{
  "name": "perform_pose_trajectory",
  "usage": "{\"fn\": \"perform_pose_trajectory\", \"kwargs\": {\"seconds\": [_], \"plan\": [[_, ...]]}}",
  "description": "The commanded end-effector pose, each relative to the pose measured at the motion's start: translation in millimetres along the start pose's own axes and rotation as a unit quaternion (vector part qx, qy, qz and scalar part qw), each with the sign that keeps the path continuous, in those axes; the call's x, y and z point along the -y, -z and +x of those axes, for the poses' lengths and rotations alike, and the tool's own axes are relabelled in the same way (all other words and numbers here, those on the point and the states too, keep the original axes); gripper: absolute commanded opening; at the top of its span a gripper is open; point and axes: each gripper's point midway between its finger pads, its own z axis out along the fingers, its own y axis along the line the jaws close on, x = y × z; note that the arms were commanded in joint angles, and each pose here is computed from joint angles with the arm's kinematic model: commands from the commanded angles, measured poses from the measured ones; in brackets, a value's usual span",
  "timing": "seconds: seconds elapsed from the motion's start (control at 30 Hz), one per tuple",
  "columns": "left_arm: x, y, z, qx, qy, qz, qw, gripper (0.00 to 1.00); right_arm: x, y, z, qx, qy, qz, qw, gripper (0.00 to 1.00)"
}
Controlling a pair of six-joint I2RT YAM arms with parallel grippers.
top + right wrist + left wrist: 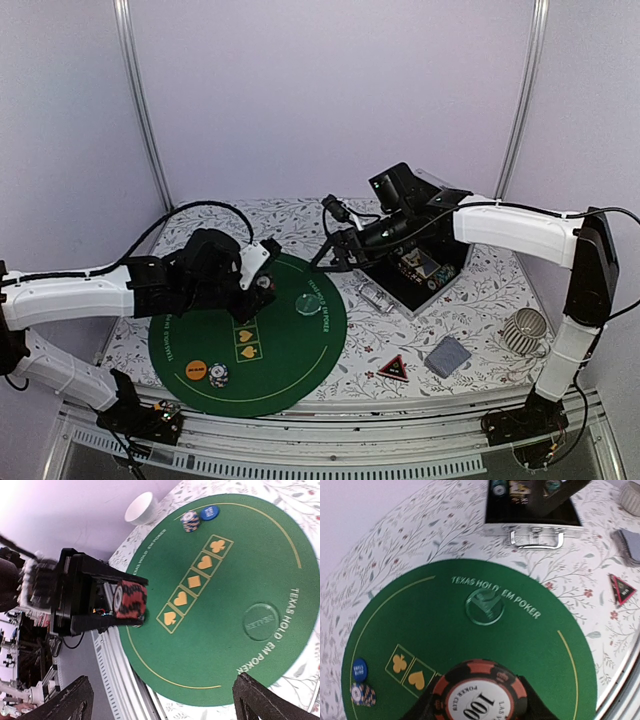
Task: Distribute texas hold em gaming equipment
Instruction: Place the poker chips pile at the big blind area.
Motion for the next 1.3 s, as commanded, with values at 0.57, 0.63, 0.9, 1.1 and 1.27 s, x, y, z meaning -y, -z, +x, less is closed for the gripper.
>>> {"fn": "perform_pose_trajectory", "kwargs": {"seconds": [0.57, 0.63, 0.9, 1.1, 1.27], "plan": [[-132.2, -20.3, 153.1, -0.123, 0.359, -0.203, 0.903, 0.0, 103.7, 44.9, -11.3, 0.035, 0.063, 0.182, 0.981, 0.99], [-139.9, -16.7, 163.6, -0.13, 0.368, -0.22, 0.894, 0.0, 107.9, 49.9, -8.1, 0.035, 0.064, 0.19, 0.979, 0.99], [-130.4, 8.0, 200.9, -0.16, 0.421, -0.247, 0.858, 0.0, 104.6, 55.3, -2.4, 0.034, 0.067, 0.186, 0.98, 0.99], [-111.5, 38.3, 230.3, -0.179, 0.506, -0.265, 0.801, 0.0, 99.1, 51.1, -3.9, 0.034, 0.067, 0.164, 0.984, 0.99], [-111.7, 59.5, 247.9, -0.2, 0.532, -0.312, 0.762, 0.0, 99.3, 50.8, 0.5, 0.031, 0.064, 0.163, 0.984, 0.99]]}}
